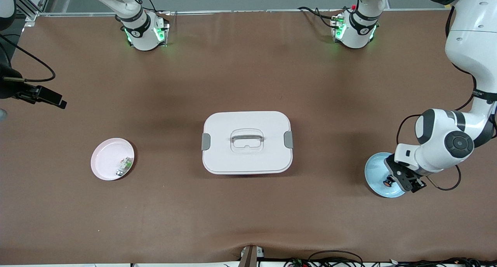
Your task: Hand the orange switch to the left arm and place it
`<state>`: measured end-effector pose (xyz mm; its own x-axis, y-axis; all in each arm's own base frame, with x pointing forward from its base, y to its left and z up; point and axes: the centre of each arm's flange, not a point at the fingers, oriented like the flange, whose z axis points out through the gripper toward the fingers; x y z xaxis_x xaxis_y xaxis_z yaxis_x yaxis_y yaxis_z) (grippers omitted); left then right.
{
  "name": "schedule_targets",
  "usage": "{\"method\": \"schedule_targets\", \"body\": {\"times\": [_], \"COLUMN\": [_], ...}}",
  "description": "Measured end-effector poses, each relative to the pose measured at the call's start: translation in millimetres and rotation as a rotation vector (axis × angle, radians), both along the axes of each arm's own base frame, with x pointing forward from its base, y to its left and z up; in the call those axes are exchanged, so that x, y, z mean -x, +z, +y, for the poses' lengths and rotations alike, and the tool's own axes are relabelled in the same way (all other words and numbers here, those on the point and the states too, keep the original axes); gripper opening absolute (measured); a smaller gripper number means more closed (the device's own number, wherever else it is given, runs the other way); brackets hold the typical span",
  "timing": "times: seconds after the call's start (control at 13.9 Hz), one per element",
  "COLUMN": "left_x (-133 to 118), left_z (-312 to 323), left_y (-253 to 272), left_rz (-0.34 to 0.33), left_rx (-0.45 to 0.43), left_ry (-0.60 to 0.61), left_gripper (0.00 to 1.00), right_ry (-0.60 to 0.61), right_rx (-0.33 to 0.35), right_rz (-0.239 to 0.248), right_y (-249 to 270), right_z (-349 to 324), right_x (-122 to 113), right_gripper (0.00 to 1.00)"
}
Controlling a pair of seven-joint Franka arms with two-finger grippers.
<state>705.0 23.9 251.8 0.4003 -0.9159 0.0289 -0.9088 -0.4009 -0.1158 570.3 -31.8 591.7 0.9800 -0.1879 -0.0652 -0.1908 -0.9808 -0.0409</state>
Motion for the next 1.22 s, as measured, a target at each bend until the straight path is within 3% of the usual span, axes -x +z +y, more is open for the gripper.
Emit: {"method": "schedule_targets", "body": {"times": [0.22,0.43,0.86,1.22], "left_x": [-12.4,-13.4,9.5,42.8], "left_z": [8.5,10.4,2.6,-38.0], "left_y": [36.5,92.1,184.3,241.3], "left_rz": [-0.007,-0.016,-0.029,0.023], "left_rx": [0.096,0.104,0.089,0.056], "left_ry": [0.145,0.357,0.739,1.027], "left_gripper": [1.0,1.0,1.0,1.0], "right_ry": [-0.014,-0.038,-0.028,-0.027], "right_rx": [0.001,0.001,0.001,0.002], "right_rz": [-0.008,-0.023,-0.025,-0.023], "right_y": [3.6,10.6,11.7,21.7], "right_z": [-7.6,-21.3,-15.9,-16.2], "right_x": [-0.7,-0.2,-1.4,0.9], "right_gripper": [1.0,1.0,1.0,1.0]}}
